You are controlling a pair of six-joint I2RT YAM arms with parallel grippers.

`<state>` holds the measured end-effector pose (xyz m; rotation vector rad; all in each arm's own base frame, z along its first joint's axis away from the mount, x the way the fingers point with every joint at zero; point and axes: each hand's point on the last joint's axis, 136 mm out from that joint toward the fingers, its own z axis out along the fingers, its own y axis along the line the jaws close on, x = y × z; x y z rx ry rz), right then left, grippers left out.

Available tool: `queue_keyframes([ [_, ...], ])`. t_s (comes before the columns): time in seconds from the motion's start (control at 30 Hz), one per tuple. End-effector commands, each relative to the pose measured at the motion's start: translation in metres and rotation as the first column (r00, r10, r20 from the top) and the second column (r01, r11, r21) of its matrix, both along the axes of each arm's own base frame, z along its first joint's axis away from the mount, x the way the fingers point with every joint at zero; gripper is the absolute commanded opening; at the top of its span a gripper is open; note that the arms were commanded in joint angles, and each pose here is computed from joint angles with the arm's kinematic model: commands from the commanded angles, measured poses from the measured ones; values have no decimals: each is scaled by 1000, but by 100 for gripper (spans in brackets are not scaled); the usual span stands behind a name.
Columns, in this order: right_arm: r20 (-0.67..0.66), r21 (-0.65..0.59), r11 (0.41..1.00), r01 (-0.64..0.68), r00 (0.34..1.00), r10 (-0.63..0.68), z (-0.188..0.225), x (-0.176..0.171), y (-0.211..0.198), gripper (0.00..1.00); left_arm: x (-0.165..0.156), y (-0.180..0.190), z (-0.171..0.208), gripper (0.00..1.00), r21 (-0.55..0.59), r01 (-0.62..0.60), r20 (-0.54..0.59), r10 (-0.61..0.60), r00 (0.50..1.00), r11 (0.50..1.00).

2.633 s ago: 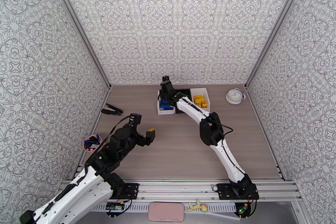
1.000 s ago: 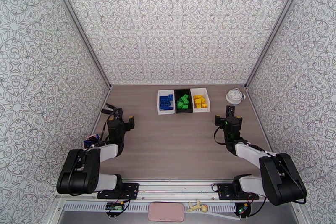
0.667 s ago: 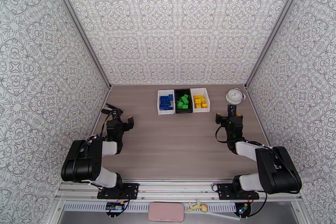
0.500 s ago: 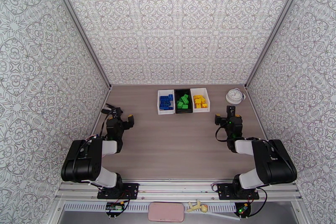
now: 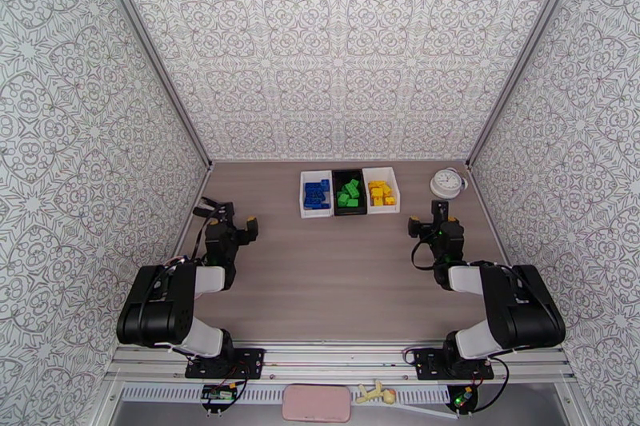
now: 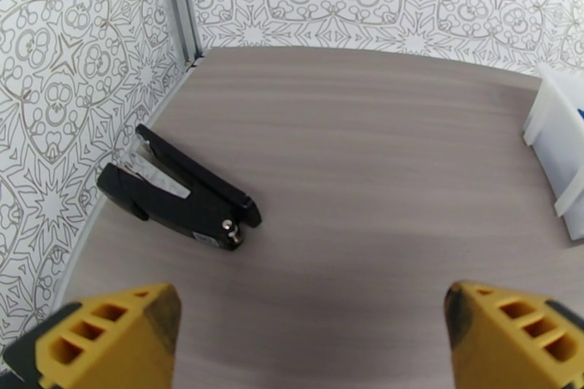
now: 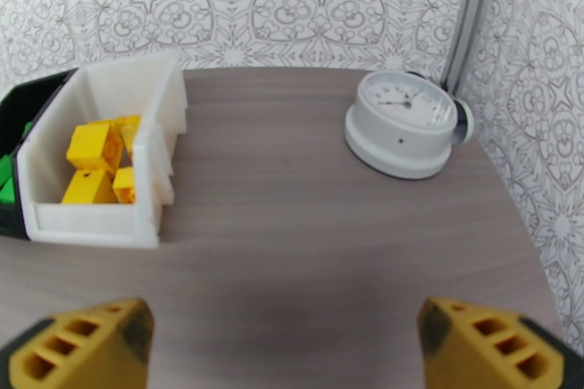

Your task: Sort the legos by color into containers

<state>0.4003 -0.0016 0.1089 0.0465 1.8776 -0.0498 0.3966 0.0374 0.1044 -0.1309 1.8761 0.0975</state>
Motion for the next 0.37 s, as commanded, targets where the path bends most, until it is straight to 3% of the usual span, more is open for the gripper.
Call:
queue_keyframes([
  [0.0, 20, 5, 1000, -5, 1000, 5, 5, 2, 0, 100, 4, 0, 3, 100, 12, 2, -2, -2, 1000, 1000],
  [0.33, 23, 2, 1000, -5, 1000, 5, 6, 2, 0, 99, 4, 0, 3, 100, 11, 2, -1, -2, 1000, 1000],
])
